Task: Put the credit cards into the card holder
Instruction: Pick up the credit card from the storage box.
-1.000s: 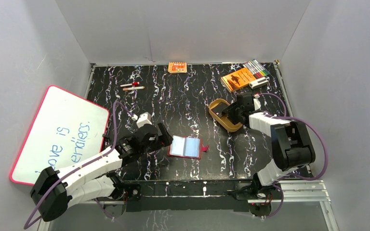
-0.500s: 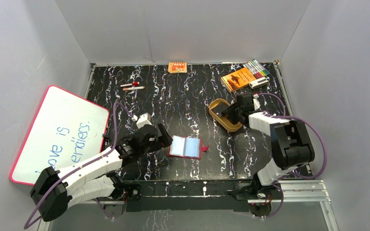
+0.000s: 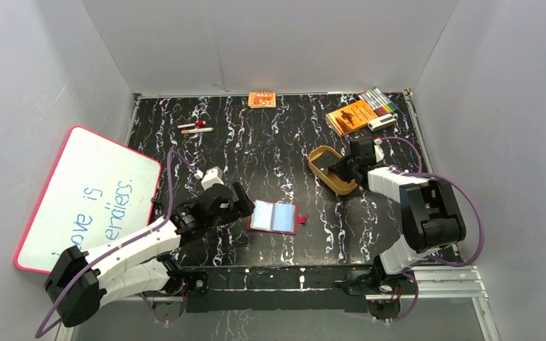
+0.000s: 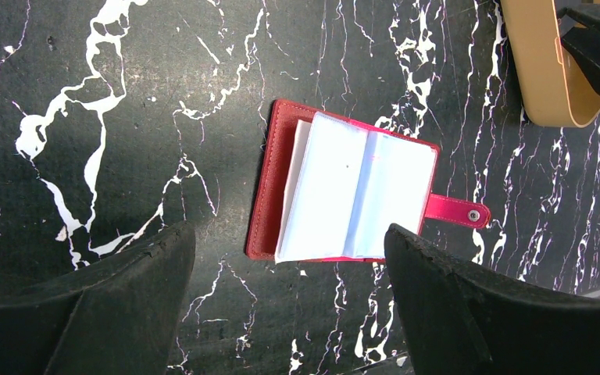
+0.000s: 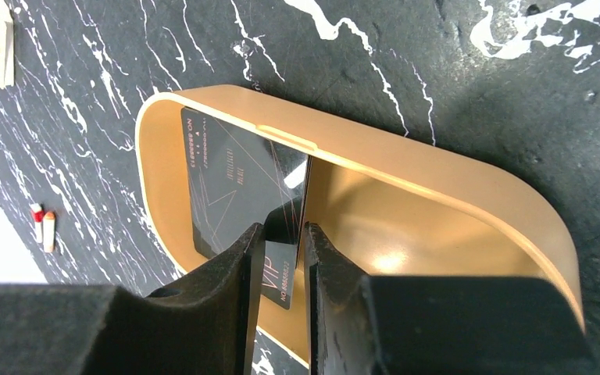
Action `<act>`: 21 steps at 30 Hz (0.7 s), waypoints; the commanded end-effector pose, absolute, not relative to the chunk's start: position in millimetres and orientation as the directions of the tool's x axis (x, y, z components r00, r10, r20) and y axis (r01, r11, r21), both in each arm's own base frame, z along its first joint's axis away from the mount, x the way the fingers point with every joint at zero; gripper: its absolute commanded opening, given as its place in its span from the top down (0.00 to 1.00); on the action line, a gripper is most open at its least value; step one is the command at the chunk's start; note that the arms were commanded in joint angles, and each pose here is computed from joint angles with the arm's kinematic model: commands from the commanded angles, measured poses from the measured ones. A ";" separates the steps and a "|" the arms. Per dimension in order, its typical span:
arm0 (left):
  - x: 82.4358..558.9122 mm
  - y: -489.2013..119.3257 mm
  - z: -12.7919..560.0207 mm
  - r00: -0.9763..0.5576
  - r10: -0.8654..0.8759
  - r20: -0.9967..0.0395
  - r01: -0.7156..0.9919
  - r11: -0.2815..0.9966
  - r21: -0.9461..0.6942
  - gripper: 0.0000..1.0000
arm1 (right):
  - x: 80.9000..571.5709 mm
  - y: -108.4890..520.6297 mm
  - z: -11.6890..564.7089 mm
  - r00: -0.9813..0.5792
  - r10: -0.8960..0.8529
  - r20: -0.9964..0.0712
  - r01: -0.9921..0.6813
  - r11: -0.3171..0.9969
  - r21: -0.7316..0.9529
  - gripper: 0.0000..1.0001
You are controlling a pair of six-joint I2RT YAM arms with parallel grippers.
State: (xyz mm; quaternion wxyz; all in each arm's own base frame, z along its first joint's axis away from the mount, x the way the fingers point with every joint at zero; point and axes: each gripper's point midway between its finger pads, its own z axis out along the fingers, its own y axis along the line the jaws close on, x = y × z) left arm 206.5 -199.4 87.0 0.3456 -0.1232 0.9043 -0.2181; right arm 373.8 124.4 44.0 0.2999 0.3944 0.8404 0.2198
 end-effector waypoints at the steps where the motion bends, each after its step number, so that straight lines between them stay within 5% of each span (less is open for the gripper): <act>1: 208.5 -196.4 87.2 -0.719 -0.383 -0.579 -0.077 0.873 -0.481 0.13 | 373.2 117.9 57.4 -0.491 0.788 -0.371 0.498 0.603 0.623 0.69; 21: 206.7 -197.8 86.7 -0.726 -0.385 -0.570 -0.078 0.869 -0.488 0.13 | 369.2 115.8 74.7 -0.488 0.777 -0.398 0.454 0.615 0.644 0.87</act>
